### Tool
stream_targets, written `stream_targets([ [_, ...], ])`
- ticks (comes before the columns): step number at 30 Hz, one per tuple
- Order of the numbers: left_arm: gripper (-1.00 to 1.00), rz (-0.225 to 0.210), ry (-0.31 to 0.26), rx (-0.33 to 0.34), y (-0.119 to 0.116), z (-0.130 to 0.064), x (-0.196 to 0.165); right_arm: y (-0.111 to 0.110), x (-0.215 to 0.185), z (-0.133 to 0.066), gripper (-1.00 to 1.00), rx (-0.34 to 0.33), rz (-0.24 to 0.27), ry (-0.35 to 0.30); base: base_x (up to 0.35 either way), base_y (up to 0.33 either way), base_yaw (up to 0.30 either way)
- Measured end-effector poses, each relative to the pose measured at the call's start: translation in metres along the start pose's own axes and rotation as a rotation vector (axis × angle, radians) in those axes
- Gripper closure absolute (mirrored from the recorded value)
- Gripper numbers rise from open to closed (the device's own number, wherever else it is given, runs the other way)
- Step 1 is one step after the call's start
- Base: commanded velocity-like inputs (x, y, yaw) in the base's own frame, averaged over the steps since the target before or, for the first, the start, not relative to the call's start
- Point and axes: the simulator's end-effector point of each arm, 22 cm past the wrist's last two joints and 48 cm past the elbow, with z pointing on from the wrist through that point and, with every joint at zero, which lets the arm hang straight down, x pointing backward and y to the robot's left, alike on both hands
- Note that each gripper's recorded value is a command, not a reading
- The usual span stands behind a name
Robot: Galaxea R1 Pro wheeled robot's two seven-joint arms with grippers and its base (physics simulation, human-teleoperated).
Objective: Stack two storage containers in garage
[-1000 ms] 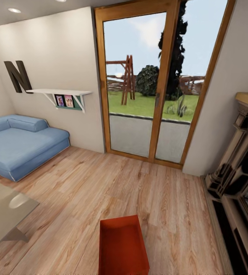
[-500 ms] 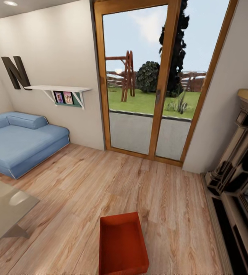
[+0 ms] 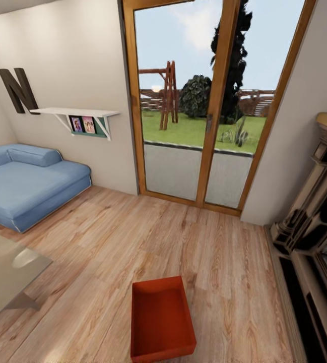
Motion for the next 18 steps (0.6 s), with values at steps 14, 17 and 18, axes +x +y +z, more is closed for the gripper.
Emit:
stream_targets([
  [14,-1.0,0.001,0.022,-0.006,0.002,0.002,0.009,0.0,0.009,0.001,-1.0,-0.002,-0.002,0.023,0.0,0.0,0.0],
  [17,-1.0,0.002,0.027,-0.007,0.003,0.002,0.011,0.001,0.011,0.001,-1.0,-0.003,-0.002,0.027,0.0,0.0,0.0],
  [18,-1.0,0.002,0.028,-0.007,0.003,0.003,0.011,0.001,0.012,0.001,-1.0,-0.003,-0.002,0.029,0.0,0.0,0.0],
])
